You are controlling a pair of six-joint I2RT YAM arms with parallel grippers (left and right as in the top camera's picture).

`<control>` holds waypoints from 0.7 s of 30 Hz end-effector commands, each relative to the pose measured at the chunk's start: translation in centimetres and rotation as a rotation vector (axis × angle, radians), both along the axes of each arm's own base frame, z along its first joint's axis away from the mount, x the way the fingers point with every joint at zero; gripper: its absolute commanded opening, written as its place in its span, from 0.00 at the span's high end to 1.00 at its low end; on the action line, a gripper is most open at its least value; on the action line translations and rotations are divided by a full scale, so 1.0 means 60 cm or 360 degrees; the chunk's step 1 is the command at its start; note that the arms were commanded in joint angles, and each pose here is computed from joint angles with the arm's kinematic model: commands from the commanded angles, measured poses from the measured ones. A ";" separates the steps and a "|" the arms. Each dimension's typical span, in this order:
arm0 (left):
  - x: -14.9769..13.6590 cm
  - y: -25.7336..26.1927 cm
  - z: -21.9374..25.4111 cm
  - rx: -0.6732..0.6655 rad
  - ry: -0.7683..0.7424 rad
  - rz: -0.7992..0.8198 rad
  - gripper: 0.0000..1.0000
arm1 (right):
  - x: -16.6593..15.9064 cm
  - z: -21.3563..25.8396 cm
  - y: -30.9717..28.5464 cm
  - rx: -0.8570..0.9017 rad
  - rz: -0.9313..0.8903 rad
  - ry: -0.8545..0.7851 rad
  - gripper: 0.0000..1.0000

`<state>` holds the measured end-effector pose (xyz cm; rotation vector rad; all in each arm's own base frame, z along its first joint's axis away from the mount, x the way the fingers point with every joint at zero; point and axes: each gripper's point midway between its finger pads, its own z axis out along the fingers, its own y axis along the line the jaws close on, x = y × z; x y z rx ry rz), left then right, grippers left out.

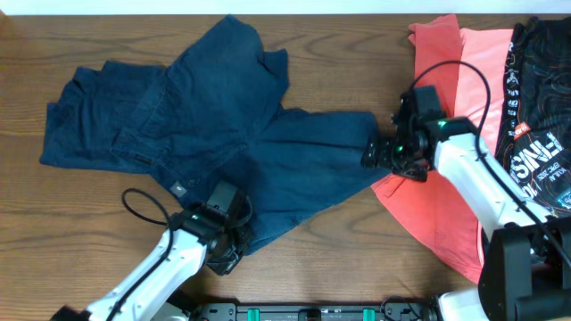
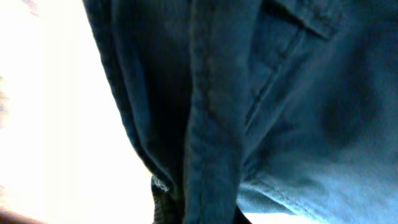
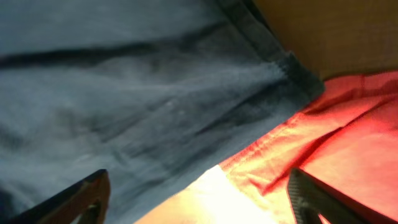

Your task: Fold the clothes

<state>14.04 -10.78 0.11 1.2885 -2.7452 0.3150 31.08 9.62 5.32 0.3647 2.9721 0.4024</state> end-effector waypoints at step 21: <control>-0.015 0.074 0.056 0.0264 -0.0239 -0.0081 0.94 | -0.041 -0.078 0.057 0.0130 -0.0126 0.0045 0.33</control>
